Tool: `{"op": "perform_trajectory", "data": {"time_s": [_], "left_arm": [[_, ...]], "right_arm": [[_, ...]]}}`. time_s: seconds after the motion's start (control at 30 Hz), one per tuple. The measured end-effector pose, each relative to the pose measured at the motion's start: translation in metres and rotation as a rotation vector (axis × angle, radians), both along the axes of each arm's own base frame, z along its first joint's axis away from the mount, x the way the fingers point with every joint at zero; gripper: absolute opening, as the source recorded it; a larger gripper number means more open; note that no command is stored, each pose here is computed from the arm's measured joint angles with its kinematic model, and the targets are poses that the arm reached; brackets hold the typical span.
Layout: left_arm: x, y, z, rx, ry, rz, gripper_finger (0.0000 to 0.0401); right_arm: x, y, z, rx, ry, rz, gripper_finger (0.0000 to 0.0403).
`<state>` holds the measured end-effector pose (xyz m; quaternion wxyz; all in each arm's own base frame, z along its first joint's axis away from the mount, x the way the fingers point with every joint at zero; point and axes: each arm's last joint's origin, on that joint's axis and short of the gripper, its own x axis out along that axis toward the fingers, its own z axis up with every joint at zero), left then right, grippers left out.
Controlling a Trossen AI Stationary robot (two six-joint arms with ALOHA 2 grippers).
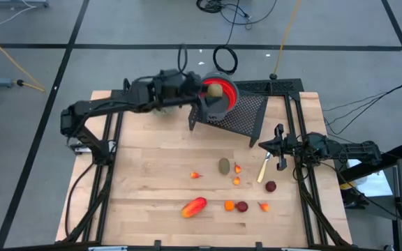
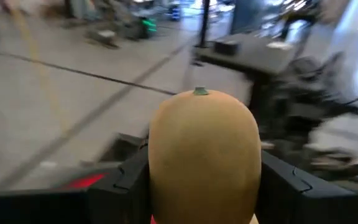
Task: Pick & Place Fruit
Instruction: Put the kiwi into the red strainer bowl
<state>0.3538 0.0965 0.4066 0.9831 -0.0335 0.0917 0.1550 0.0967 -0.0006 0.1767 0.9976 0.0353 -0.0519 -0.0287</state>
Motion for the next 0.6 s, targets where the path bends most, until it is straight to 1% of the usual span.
{"op": "perform_trajectory", "data": {"time_s": [0.1,0.23,0.4,0.6], "left_arm": [[-0.003,0.010,0.007,0.105,0.028,0.060,0.0202],[-0.003,0.025,0.006,0.176,0.061,0.102,0.0202],[-0.004,0.043,-0.002,0.176,0.103,0.146,0.0202],[-0.006,0.060,-0.015,0.144,0.175,0.167,0.0202]], "right_arm": [[0.000,0.000,0.000,0.000,-0.001,0.000,0.0000],[0.000,0.000,0.000,0.000,0.000,0.000,0.0000],[0.000,0.000,0.000,0.000,0.000,0.000,0.0000],[0.000,0.000,0.000,0.000,0.000,0.000,0.0000]]}}
